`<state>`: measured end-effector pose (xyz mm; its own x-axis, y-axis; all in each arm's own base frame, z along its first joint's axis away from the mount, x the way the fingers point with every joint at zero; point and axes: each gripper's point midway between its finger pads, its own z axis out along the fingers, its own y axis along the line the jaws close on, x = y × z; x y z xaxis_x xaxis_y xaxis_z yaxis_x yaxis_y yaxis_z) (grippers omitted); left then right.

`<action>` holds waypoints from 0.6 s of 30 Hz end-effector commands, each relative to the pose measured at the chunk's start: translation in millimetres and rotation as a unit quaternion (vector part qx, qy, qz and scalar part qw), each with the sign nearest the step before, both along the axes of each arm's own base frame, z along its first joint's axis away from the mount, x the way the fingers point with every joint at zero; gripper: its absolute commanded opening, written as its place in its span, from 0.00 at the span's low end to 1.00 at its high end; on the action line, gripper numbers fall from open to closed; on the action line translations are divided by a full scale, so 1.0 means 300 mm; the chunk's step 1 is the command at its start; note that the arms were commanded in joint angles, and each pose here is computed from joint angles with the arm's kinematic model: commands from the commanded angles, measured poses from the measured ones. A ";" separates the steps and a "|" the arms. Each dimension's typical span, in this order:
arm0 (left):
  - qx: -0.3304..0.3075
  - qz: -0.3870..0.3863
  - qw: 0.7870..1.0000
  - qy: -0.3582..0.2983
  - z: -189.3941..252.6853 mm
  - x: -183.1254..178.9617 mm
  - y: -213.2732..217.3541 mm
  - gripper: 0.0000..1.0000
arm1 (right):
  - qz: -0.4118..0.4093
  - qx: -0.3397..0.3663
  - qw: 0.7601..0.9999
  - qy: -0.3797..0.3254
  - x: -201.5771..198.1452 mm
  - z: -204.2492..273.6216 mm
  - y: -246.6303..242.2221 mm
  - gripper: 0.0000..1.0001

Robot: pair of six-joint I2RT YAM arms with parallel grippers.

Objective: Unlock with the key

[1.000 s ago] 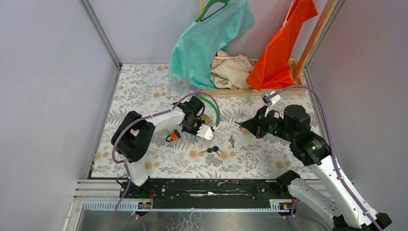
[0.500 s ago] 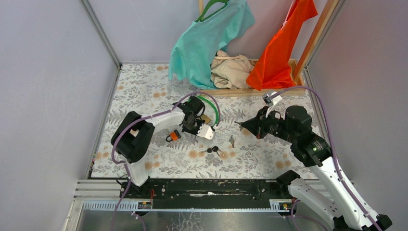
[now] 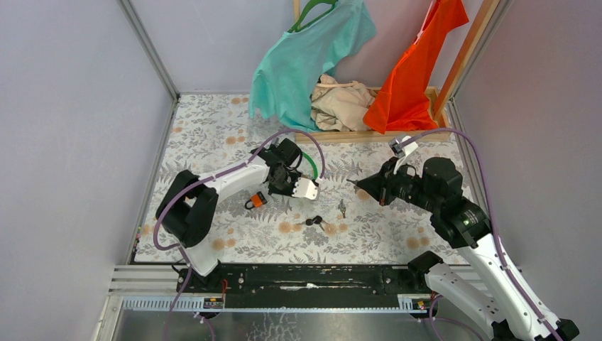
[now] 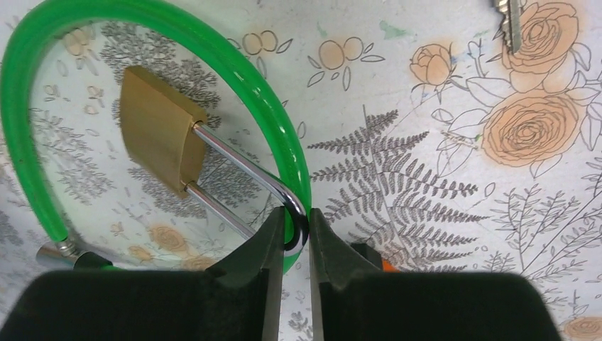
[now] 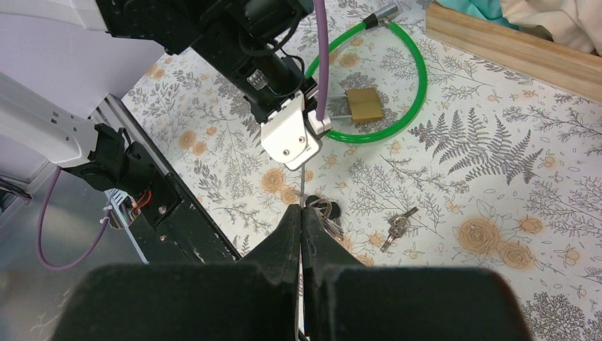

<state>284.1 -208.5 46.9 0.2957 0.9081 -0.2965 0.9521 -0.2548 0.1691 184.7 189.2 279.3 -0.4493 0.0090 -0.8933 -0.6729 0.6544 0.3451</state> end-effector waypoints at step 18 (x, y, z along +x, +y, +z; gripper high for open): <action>0.008 0.009 0.999 0.036 -0.079 -0.048 -0.024 0.12 | -0.006 0.016 0.999 -0.031 0.005 0.082 -0.007 0.00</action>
